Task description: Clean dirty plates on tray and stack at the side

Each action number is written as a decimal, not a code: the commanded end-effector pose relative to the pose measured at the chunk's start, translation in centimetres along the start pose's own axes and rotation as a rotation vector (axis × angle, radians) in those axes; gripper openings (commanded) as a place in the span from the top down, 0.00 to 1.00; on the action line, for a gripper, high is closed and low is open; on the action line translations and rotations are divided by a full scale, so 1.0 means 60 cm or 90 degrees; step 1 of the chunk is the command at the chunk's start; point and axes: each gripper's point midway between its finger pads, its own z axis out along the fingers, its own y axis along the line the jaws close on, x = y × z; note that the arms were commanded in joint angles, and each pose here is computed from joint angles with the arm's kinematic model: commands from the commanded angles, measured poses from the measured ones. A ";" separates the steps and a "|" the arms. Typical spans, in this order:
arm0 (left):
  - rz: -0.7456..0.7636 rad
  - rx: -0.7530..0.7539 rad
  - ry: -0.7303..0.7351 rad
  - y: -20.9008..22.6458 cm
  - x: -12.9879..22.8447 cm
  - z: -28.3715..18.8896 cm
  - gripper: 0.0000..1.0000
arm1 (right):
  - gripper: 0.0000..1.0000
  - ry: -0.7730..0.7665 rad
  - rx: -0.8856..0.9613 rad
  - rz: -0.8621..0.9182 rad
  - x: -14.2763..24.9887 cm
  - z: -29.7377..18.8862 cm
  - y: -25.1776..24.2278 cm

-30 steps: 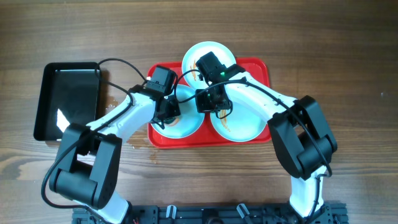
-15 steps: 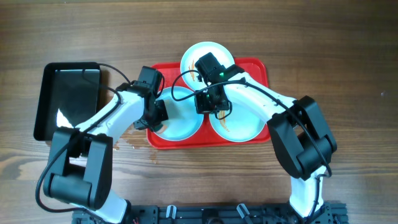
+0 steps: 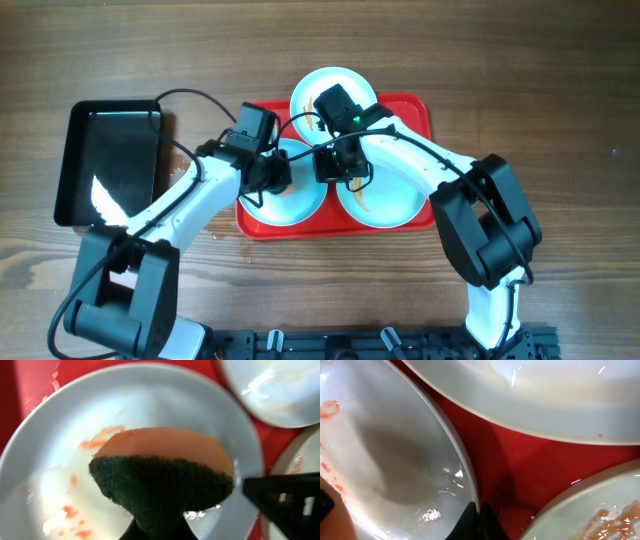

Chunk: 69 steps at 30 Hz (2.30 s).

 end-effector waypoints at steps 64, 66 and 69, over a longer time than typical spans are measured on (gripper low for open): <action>-0.049 0.066 0.037 0.014 -0.006 0.015 0.96 | 0.96 0.015 -0.018 0.007 0.005 0.016 0.004; -0.053 0.068 0.035 0.013 -0.008 0.023 0.96 | 0.96 0.016 -0.018 0.007 0.005 0.016 0.004; -0.073 0.066 0.039 0.016 -0.009 0.039 0.96 | 0.96 0.018 -0.021 0.007 0.006 0.016 0.006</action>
